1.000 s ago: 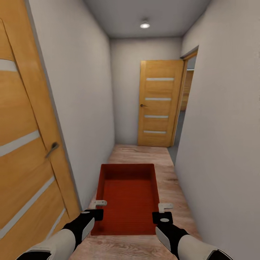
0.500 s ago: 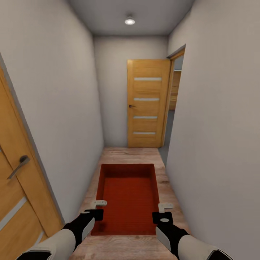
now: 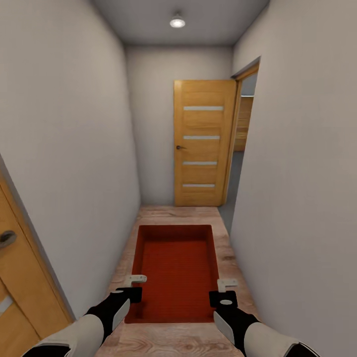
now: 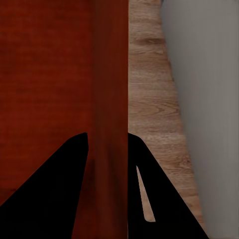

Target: Move the two storage containers from the living room to the garage. In the garage, place one container on the floor and stack the other container on top of it (either order is fine).

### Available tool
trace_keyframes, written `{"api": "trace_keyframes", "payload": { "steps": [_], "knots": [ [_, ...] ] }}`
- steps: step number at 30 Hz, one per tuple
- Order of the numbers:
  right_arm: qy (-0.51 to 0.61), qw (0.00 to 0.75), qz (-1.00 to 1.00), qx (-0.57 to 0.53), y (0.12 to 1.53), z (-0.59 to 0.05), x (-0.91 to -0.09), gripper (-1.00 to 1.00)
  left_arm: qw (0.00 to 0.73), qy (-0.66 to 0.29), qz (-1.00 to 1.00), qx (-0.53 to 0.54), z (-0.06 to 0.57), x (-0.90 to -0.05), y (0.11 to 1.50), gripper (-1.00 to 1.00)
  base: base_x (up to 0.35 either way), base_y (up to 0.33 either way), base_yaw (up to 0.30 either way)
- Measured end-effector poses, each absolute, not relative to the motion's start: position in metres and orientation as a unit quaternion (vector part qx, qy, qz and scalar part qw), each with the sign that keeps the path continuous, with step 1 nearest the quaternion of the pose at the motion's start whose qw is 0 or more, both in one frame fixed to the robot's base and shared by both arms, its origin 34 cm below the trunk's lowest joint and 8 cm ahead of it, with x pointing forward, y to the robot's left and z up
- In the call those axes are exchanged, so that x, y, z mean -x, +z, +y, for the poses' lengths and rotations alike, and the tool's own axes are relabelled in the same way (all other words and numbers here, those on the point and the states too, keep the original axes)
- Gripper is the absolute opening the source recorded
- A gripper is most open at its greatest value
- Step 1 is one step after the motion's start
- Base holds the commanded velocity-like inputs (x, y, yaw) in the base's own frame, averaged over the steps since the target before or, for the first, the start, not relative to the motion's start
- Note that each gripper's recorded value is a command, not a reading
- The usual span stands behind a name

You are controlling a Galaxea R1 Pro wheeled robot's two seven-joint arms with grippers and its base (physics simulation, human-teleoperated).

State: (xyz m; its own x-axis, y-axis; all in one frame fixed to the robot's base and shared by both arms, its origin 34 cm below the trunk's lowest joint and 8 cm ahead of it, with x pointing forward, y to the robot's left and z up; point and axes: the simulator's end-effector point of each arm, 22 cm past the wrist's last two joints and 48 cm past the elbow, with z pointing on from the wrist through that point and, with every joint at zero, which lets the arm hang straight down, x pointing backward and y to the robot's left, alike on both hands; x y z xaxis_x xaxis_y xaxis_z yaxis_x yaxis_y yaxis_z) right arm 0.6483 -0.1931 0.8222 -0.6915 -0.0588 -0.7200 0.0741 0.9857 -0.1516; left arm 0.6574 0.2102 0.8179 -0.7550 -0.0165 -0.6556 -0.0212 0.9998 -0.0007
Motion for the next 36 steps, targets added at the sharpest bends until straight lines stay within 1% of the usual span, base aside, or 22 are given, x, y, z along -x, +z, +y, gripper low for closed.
{"api": "trace_keyframes", "payload": {
  "steps": [36],
  "knots": [
    [-0.085, 0.393, 0.916, -0.004, 0.8222, -0.1931, -0.6483, -1.0, 0.35, 0.003, 0.937, 0.01, 0.2101, -0.6575, 0.818, -1.0, 0.322, 0.0, 0.0]
  ]
}}
